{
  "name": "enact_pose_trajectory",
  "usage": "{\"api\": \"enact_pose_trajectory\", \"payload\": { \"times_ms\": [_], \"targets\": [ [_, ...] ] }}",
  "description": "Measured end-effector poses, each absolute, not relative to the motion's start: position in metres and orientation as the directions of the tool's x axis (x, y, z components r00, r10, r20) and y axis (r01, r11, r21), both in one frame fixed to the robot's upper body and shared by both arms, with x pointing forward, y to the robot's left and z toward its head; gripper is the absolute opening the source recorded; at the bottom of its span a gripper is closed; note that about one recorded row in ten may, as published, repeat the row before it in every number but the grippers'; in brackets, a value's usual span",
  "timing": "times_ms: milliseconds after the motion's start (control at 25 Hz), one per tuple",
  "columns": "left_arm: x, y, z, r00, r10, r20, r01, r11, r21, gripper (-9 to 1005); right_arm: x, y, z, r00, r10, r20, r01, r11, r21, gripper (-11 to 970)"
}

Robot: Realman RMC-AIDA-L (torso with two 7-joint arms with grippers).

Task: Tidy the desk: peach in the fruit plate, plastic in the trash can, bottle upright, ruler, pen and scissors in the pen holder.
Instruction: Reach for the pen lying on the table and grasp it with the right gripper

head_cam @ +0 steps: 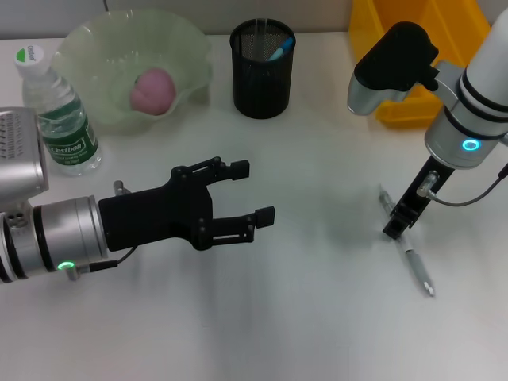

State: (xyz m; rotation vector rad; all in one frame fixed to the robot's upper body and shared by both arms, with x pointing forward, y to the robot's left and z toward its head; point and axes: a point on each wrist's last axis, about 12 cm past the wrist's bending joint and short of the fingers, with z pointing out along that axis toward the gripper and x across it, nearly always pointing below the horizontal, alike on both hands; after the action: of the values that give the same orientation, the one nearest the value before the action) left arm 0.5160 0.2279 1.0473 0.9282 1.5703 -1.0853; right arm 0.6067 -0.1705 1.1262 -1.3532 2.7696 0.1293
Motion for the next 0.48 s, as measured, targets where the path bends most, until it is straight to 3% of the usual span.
{"api": "enact_pose_trajectory", "payload": {
  "times_ms": [360,480],
  "targets": [
    [0.5183,0.2266,1.0491,-0.229,0.058,-0.972,0.931,0.305,-0.201,863,0.6063,-0.1702,1.1256,-0.613,-0.786,-0.084,-0.79,0.611,0.047,354],
    [0.5191,0.2268,1.0497,-0.228,0.059,-0.972,0.931,0.305,-0.2,863,0.6061,-0.1703,1.1255,-0.613,-0.786,-0.083,-0.79,0.611,0.048,350]
  ]
}}
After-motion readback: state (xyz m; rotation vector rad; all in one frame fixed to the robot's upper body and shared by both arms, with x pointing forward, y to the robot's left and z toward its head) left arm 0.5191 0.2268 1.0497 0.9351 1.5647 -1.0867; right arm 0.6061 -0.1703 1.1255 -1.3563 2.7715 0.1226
